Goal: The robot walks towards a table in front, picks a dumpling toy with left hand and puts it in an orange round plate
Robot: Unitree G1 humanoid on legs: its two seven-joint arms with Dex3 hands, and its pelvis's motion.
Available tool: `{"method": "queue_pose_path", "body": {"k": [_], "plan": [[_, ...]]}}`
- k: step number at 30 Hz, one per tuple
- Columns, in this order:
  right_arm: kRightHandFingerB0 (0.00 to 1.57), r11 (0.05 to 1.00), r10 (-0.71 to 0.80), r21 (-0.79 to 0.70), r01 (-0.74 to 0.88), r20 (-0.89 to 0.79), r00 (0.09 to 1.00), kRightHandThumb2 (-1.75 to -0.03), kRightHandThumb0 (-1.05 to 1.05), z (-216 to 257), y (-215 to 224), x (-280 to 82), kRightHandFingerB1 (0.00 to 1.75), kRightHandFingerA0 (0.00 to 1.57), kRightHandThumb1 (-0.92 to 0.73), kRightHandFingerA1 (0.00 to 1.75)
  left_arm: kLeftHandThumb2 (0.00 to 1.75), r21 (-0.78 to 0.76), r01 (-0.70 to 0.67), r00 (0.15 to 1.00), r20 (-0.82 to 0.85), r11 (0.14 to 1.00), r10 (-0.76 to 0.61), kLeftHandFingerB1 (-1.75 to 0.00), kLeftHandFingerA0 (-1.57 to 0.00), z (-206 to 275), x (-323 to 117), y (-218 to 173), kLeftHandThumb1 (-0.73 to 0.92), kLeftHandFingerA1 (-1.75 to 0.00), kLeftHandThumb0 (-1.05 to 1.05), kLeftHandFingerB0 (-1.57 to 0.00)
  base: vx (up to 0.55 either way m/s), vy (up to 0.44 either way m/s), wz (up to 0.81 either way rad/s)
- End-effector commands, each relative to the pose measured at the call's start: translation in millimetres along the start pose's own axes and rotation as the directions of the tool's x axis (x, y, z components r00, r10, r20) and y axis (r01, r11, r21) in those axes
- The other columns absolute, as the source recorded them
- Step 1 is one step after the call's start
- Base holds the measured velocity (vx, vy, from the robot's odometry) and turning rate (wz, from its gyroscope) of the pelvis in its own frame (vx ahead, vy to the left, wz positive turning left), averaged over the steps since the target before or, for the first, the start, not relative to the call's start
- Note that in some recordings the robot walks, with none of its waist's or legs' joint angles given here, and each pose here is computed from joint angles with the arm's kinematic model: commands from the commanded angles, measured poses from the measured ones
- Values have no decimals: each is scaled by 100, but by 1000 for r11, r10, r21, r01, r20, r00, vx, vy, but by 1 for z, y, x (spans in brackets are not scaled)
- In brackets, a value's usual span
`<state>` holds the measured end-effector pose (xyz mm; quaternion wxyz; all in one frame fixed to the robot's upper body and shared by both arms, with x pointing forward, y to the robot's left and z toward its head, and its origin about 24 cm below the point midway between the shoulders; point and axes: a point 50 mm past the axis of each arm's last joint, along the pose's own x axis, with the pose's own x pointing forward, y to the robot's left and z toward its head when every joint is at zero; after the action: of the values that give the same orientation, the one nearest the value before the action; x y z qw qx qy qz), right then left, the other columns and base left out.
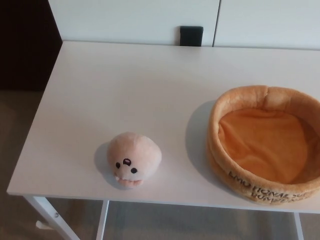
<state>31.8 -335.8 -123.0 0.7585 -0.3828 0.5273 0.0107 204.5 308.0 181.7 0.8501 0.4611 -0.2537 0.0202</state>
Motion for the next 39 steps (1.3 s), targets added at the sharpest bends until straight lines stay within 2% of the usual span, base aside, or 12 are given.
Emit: {"method": "queue_pose_path", "body": {"k": [1, 2, 9, 19, 20, 21, 23, 24, 25, 27, 28, 39], "plan": [[25, 1000, 4, -13, -5, -40, 999, -83, -52, -4, -6, 1, 43, 67, -57, 59, 54, 196, 377, 904, 135, 905, -406, -43, 0, 85, 77, -19, 40, -70, -92, 0, 0, 0, 0], [30, 1000, 1, -10, -2, -39, 999, -61, -44, -4, -6, 1, 30, 77, -68, 48, 80, 219, 406, 890, 125, 887, -438, -37, -4, 86, 80, -26, 33, -57, -65, 0, 0, 0, 0], [30, 1000, -1, -11, 1, -41, 999, -60, -47, -4, -5, 1, 30, 72, -67, 45, 53, 281, 587, 785, 32, 759, -619, -30, -12, 87, 81, -65, 39, -30, -67, -5, 0, 0, 0], [29, 1000, 4, -17, -5, -39, 999, -60, -45, -3, -4, 1, 30, 74, -67, 49, 70, 320, 754, 630, -103, 574, -770, -22, -9, 81, 66, -93, 36, -30, -82, -3, 0, 0, 0], [14, 1000, 3, -24, -4, -43, 999, -96, -32, -3, -4, 1, 48, 64, -48, 70, 54, 325, 773, 607, -126, 545, -785, -29, -11, 80, 65, -97, 46, -29, -82, 0, 0, 0, 0], [14, 1000, 2, -26, -4, -44, 999, -96, -32, -3, -4, 1, 48, 64, -48, 70, 54, 326, 777, 602, -132, 539, -787, -29, -11, 80, 65, -98, 46, -29, -82, 0, 0, 0, 0], [14, 1000, 1, -29, -2, -48, 999, -96, -32, -3, -4, 2, 48, 66, -48, 70, 71, 324, 791, 584, -148, 519, -798, -22, -9, 79, 65, -100, 35, -28, -84, -3, 0, 0, 0], [29, 1000, 1, -27, -3, -53, 999, -60, -45, -3, -3, 2, 30, 77, -67, 49, 71, 324, 803, 568, -164, 500, -807, -24, -8, 78, 65, -103, 35, -28, -84, -4, 0, 0, 0], [24, 999, 1, -32, -3, -49, 999, -83, -52, -3, -3, 1, 43, 69, -55, 60, 85, 325, 808, 561, -173, 491, -809, -26, -4, 77, 65, -105, 40, -27, -68, 0, 0, 0, 0], [24, 999, 0, -38, -2, -45, 999, -83, -52, -3, -2, 1, 43, 69, -55, 60, 85, 326, 814, 554, -186, 481, -812, -26, -4, 76, 66, -108, 40, -27, -68, 0, 0, 0, 0], [30, 999, 0, -38, -2, -46, 999, -60, -45, -3, -2, 1, 30, 77, -67, 47, 83, 325, 819, 547, -197, 472, -814, -25, -3, 75, 66, -109, 40, -27, -67, 0, 0, 0, 0], [30, 999, -4, -35, 2, -47, 999, -60, -46, -1, -3, 2, 30, 80, -67, 51, 85, 346, 834, 516, -217, 429, -829, -25, -6, 81, 72, -125, 42, -21, -71, -1, 0, 0, 0]]}}
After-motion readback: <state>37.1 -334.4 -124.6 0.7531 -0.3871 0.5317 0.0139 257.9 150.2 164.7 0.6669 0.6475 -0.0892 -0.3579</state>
